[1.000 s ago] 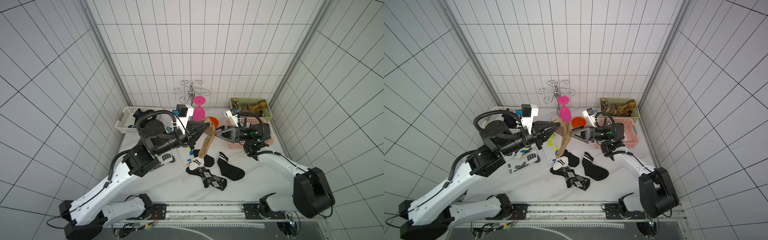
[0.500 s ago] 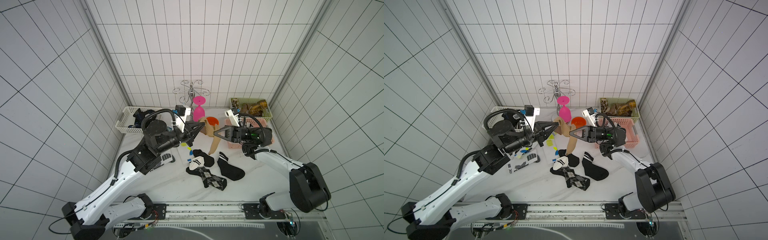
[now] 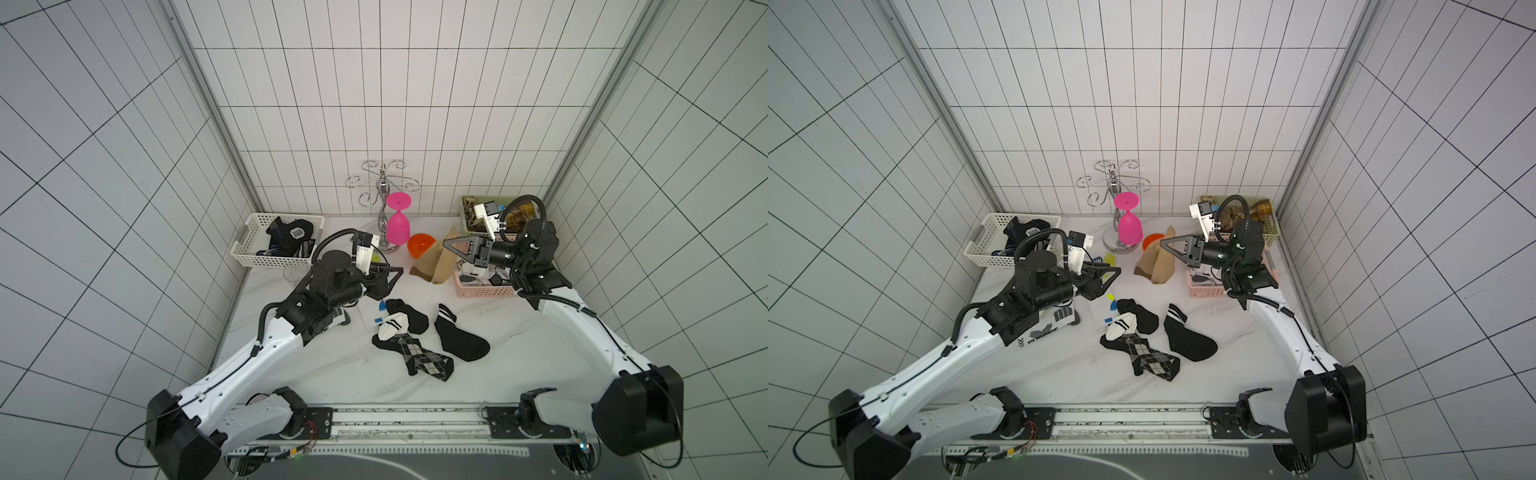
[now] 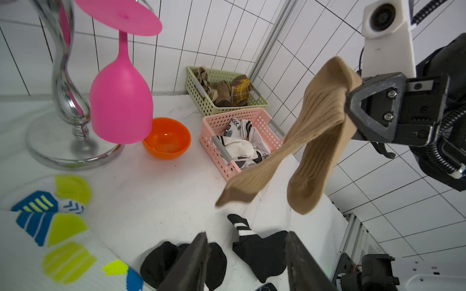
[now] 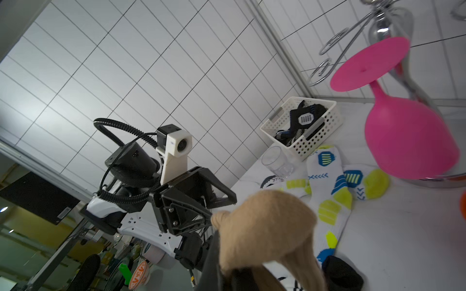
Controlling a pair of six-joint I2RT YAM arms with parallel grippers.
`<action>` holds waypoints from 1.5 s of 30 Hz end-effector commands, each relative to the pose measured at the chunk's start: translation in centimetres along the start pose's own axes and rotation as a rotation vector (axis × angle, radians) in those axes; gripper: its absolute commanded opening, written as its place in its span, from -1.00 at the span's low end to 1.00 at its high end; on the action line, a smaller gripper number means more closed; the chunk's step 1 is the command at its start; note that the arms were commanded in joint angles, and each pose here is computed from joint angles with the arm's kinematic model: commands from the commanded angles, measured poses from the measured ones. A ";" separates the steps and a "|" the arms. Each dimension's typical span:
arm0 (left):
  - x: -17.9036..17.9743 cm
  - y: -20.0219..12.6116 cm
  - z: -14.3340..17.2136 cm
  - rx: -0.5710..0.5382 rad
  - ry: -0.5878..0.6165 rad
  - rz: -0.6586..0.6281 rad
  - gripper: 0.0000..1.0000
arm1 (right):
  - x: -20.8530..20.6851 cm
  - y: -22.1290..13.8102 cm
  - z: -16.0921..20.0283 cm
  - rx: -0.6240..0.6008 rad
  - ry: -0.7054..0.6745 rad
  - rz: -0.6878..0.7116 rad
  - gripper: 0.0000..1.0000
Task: Sort the socks into the basket by color
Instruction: Pick up the sock at the center of the board, then place the sock in the bin.
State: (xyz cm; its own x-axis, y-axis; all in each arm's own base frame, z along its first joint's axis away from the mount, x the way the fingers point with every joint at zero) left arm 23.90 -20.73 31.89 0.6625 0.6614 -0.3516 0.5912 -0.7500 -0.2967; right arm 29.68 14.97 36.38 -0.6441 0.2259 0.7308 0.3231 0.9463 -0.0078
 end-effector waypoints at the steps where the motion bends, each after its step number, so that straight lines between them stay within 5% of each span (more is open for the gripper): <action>1: 0.0 0.0 -1.1 -0.060 -0.001 -0.006 0.11 | -0.6 -0.8 -3.6 -0.079 -0.114 0.161 -1.00; 12: 0.3 -1.1 -0.9 -0.043 0.027 -0.066 0.14 | -6.2 -1.5 -11.6 -0.275 -0.259 0.504 -1.00; 25: 1.0 -2.4 0.4 -0.040 0.008 -0.126 0.14 | -12.8 -0.6 -19.3 -0.442 -0.413 0.744 -1.00; 45: 2.1 -1.5 0.4 -0.042 -0.004 -0.195 0.13 | -25.9 -2.3 -21.0 -0.532 -0.398 0.848 -1.00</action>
State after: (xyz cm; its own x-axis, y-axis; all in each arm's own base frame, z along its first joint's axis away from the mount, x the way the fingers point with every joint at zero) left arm 23.62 -18.23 31.21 0.5487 0.7795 -0.3023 0.7108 -0.6253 -0.3222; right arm 59.09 3.30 26.10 -0.1708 0.9072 0.3845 0.9427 0.2640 -0.2042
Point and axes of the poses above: each gripper's point midway between its finger pads, its own y axis out along the fingers, its own x axis along the line the jaws close on, z = x × y, the point moved 7 cm from there along -y, back along the fingers, and after that the axes turned 8 degrees about y, right-handed, at the moved point
